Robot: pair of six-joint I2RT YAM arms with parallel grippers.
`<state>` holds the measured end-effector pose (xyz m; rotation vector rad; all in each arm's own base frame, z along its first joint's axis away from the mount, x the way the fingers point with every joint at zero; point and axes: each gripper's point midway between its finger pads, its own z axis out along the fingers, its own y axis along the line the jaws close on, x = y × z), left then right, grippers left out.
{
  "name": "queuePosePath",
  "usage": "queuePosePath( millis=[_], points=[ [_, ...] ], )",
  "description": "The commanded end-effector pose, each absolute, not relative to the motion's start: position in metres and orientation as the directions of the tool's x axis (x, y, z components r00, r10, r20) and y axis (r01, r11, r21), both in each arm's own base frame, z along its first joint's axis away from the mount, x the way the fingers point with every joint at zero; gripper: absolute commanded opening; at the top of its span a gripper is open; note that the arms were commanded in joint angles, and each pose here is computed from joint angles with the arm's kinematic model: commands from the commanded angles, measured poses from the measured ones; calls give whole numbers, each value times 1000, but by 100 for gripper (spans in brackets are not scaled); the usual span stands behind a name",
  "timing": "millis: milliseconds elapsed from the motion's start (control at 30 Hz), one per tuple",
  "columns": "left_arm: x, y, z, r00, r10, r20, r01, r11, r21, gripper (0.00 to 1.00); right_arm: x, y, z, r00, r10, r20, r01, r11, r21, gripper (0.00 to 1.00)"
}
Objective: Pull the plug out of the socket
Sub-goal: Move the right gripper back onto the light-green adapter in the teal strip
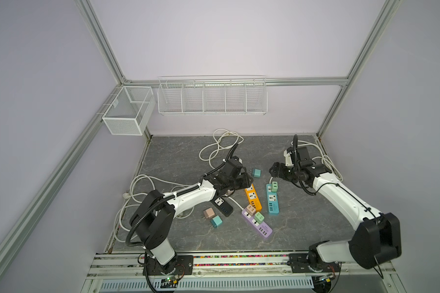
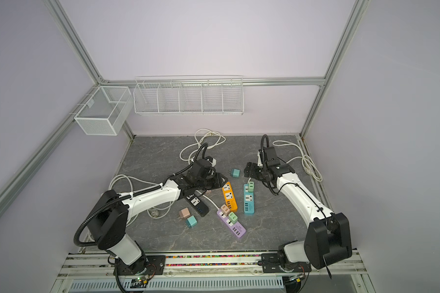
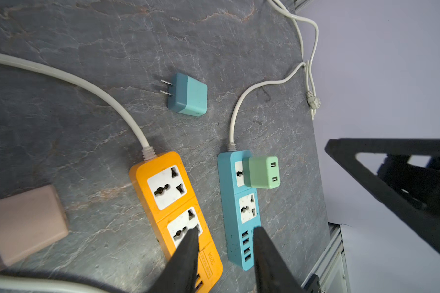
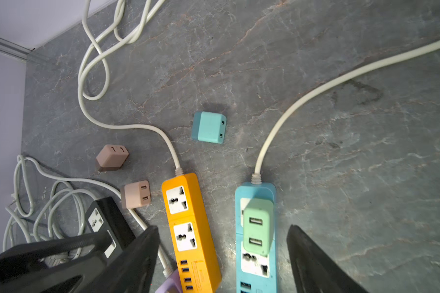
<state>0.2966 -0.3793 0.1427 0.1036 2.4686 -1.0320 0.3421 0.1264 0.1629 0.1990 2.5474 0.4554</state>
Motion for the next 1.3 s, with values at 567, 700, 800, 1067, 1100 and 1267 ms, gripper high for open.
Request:
queuePosePath(
  millis=[567,700,800,1067,1100,1267],
  points=[
    [302,-446,119,-901,-86,-426,264,669,-695,40,303,107,116,-886,138,-442,80,986,147,84],
    [301,-453,109,-905,-87,-416,255,673,-695,40,313,113,113,-887,125,-445,69,988,139,84],
    [301,-454,101,-910,-81,-406,245,685,-686,40,319,122,108,-894,112,-435,53,988,146,82],
    [303,-454,89,-910,-70,-409,244,706,-664,40,339,130,90,-905,88,-417,43,992,116,74],
    [304,-455,88,-910,-72,-409,244,705,-665,40,341,131,88,-906,82,-415,39,993,111,72],
    [304,-458,82,-916,-62,-396,239,708,-665,40,341,129,72,-919,63,-390,32,996,87,65]
  ],
)
